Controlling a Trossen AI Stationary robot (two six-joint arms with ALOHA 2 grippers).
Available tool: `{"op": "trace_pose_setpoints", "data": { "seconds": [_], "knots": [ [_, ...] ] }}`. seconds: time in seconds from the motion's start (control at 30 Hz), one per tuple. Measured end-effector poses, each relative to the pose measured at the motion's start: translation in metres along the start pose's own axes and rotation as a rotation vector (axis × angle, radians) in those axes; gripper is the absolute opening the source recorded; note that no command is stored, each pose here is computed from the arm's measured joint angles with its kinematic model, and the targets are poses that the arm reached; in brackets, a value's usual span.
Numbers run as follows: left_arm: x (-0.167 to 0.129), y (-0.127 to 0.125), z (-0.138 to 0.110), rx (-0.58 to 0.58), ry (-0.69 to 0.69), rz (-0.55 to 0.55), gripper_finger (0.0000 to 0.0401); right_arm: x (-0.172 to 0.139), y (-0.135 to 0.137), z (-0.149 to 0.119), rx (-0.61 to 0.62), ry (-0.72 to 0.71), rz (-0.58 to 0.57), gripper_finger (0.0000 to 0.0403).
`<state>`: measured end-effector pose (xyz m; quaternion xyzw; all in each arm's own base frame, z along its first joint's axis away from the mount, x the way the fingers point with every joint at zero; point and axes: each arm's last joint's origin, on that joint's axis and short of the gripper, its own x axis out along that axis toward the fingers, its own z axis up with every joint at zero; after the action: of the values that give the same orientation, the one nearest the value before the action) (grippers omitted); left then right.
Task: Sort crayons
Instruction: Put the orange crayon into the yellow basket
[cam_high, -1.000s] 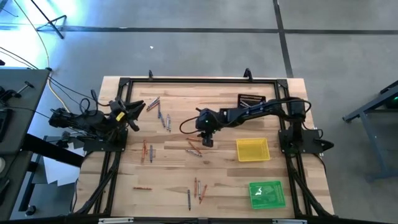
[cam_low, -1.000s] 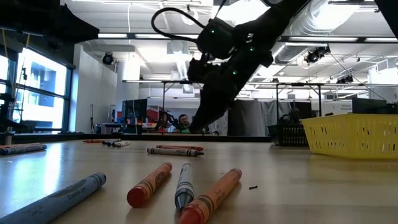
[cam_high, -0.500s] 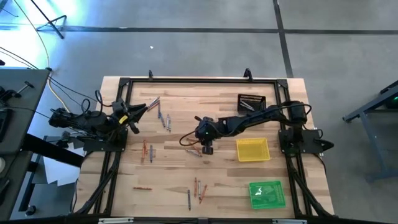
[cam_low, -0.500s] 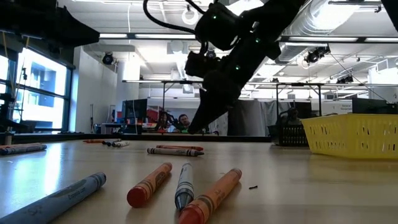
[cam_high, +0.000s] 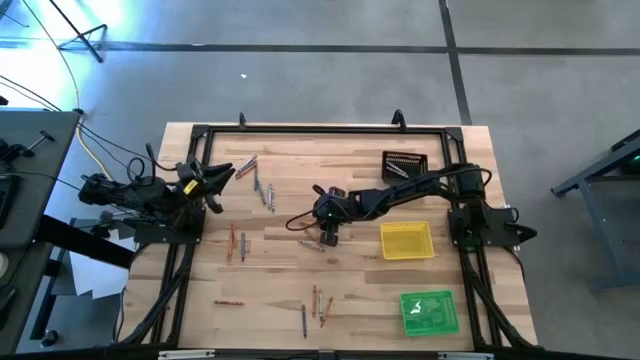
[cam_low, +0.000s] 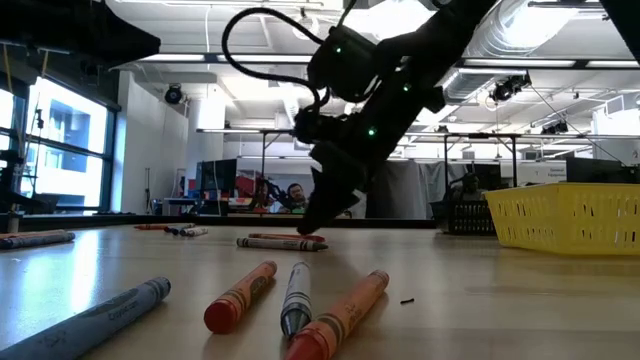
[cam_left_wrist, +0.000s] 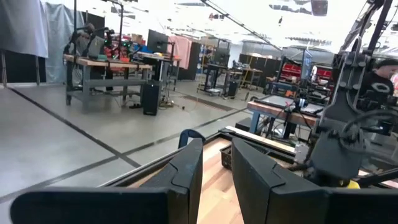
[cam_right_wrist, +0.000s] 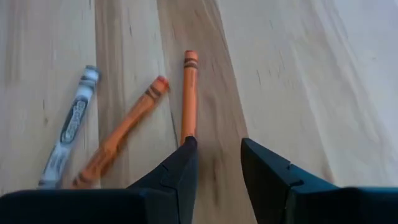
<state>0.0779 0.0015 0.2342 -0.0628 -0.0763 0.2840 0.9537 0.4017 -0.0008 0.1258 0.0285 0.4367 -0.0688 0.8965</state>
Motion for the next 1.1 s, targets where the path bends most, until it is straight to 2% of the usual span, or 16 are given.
{"op": "trace_pose_setpoints", "data": {
  "seconds": [0.57, 0.87, 1.1],
  "knots": [
    [0.000, 0.000, 0.000, 0.002, 0.000, 0.000, 0.0074, 0.004, -0.005, 0.000, 0.018, -0.004, 0.005, 0.0117],
    [0.000, 0.000, 0.000, 0.009, 0.000, 0.000, 0.0074, 0.004, -0.003, 0.009, 0.042, -0.097, 0.024, 0.0117],
    [0.000, 0.000, 0.000, 0.009, 0.000, 0.000, 0.0074, 0.003, 0.003, 0.009, 0.075, -0.106, 0.052, 0.0117]
  ]
}}
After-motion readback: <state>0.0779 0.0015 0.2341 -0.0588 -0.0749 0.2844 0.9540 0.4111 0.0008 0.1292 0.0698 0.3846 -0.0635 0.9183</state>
